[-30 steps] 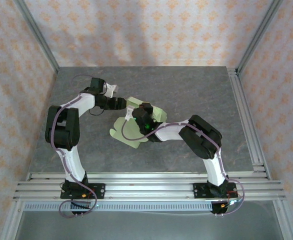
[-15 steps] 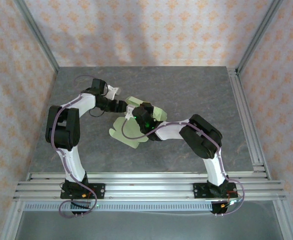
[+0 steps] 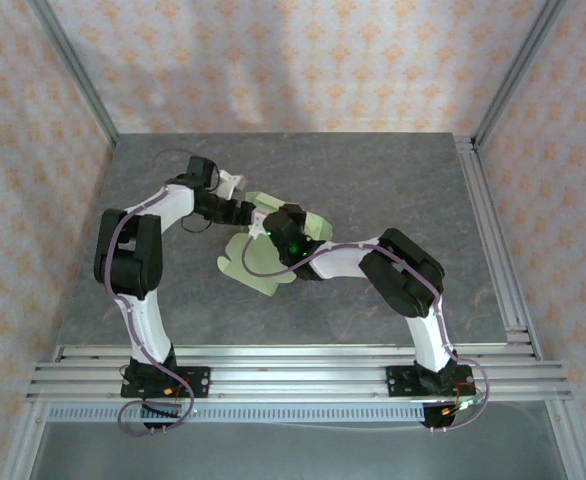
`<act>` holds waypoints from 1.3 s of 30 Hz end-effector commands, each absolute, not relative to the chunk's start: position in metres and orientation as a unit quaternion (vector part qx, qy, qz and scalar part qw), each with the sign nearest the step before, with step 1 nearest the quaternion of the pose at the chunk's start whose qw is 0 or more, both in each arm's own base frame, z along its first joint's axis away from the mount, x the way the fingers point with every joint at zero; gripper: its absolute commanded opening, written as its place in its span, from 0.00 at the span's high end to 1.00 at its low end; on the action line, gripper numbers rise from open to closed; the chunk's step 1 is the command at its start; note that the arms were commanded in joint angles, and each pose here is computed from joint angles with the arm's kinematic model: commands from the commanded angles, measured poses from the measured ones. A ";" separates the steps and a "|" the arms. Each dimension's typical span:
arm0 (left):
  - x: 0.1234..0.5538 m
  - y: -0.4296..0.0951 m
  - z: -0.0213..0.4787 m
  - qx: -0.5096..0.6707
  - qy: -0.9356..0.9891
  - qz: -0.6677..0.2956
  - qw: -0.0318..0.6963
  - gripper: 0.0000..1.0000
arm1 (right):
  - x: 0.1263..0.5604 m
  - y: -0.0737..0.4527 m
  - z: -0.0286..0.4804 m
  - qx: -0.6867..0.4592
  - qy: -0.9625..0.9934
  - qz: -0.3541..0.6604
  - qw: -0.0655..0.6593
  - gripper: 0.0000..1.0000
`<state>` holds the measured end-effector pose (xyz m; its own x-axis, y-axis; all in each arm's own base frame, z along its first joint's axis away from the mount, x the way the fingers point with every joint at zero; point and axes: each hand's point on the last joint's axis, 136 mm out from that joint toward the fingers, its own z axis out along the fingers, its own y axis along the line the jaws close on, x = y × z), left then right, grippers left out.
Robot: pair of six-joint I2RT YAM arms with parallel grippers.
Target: Fold the paper box
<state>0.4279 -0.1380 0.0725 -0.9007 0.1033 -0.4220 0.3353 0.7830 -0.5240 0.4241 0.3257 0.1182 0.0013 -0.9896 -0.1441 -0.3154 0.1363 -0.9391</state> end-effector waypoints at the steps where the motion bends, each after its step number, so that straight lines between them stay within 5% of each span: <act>1: 0.432 -0.141 0.067 0.113 0.930 -0.301 0.180 0.25 | 0.426 0.332 0.131 -0.528 0.620 -0.343 0.468 1.00; 12: 0.441 -0.120 0.095 0.082 0.931 -0.243 0.260 0.40 | 0.414 0.328 0.123 -0.533 0.675 -0.263 0.438 1.00; 23: 0.438 -0.113 0.086 0.081 0.941 -0.208 0.253 0.48 | 0.410 0.324 0.122 -0.517 0.732 -0.179 0.407 1.00; 34: 0.433 -0.117 0.084 0.100 0.941 -0.207 0.249 0.85 | 0.411 0.325 0.121 -0.507 0.751 -0.147 0.398 1.00; 39: 0.432 -0.119 0.088 0.107 0.939 -0.210 0.249 0.95 | 0.410 0.324 0.119 -0.500 0.765 -0.124 0.387 0.85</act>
<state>0.4371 -0.1137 0.0816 -0.8563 0.0787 -0.5104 0.2823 0.8989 -0.3350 0.4112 0.3170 0.1018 -0.1858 -0.8942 -0.4073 -0.6552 0.4217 -0.6268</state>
